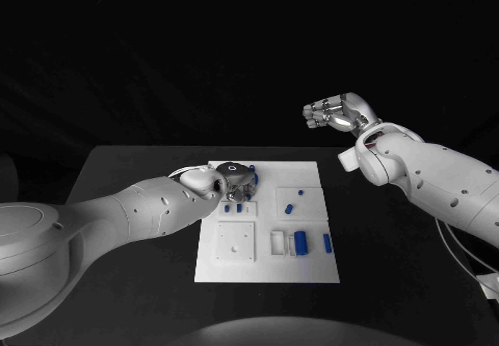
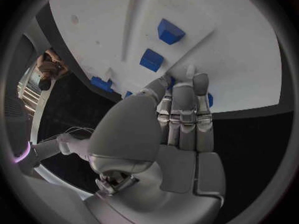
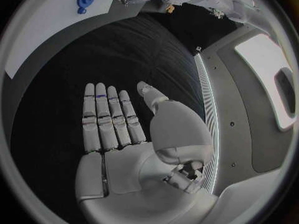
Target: Assemble the parts on the task board
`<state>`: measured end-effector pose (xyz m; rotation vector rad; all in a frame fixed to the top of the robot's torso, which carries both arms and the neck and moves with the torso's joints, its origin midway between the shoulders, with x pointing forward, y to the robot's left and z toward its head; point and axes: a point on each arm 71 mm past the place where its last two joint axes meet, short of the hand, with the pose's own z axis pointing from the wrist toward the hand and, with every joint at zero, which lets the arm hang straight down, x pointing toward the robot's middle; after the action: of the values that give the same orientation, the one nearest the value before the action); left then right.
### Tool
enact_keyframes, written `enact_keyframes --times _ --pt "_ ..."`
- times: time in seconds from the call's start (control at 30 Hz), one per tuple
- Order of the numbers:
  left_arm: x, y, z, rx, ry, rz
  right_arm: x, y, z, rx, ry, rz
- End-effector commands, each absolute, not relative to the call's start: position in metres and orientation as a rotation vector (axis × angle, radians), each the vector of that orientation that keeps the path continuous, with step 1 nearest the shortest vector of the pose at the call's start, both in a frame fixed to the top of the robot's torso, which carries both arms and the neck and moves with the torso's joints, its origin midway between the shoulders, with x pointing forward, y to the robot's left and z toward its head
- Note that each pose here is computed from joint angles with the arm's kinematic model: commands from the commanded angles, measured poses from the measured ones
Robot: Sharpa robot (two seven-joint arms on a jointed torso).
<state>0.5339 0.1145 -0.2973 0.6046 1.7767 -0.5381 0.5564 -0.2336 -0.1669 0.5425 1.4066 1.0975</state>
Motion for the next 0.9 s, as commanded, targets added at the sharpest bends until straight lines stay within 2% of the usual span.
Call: enact_keyframes --times 0.03,0.63,0.9 --pt "0.532 0.113 -0.299 0.608 1.767 -0.561 0.556 -0.232 -0.166 0.532 1.403 1.109" --pt "0.532 0.121 -0.294 0.538 1.730 -0.588 0.556 -0.232 -0.166 0.531 1.403 1.110" --pt "0.532 0.122 -0.280 0.475 1.718 -0.631 0.556 -0.233 -0.166 0.540 1.403 1.112"
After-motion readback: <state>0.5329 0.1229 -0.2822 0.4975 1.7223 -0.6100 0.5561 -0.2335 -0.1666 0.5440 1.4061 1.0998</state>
